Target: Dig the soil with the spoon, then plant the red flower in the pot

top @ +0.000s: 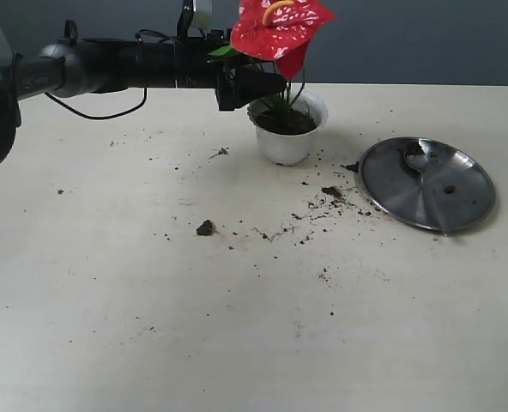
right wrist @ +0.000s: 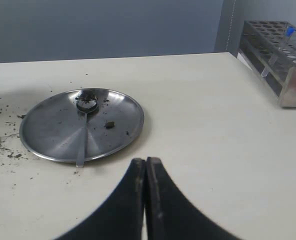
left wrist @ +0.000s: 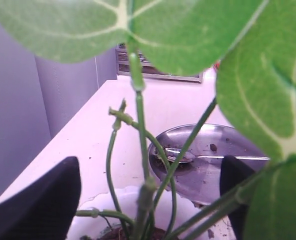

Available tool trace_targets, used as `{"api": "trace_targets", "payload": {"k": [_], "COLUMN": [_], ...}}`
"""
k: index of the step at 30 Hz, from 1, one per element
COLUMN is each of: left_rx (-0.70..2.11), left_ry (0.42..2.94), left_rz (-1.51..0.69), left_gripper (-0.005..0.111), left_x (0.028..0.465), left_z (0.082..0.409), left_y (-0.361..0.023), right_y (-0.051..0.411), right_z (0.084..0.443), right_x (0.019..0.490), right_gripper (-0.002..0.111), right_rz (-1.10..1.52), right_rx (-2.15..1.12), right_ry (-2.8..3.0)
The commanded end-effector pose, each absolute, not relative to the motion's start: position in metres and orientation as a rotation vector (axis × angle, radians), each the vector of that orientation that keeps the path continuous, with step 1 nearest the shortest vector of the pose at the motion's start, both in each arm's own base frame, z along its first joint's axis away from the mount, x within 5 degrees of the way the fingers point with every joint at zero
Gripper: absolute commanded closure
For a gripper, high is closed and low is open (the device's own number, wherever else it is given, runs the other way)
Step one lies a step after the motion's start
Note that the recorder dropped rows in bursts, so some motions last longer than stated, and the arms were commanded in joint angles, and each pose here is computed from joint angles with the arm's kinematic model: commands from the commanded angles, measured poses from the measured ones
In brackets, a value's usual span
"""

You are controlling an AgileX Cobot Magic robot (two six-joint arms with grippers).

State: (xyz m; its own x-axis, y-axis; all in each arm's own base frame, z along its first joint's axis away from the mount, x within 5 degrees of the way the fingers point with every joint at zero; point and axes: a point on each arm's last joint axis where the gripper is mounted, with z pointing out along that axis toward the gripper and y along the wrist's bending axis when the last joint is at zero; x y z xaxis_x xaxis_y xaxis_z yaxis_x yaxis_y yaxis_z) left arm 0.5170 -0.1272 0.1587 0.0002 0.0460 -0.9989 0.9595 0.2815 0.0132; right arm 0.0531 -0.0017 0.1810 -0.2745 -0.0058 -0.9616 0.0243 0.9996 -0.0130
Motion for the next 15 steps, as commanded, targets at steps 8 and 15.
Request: {"api": "trace_targets", "payload": {"k": [8,15], "left_rx": [1.051,1.053], "left_ry": [1.421,1.488], "left_rz": [-0.971,-0.998], "left_gripper": [0.033,0.024], "left_x": [0.514,0.512], "left_z": [0.181,0.179], "left_y": [-0.114,-0.111], "right_y": [-0.002,-0.002], "right_z": [0.181,0.181], "right_x": [0.053,0.053], "right_gripper": [0.108,0.108], "right_rz": [-0.033,-0.033], "right_rx": [0.019,0.019], "right_ry": [1.843,1.843]}}
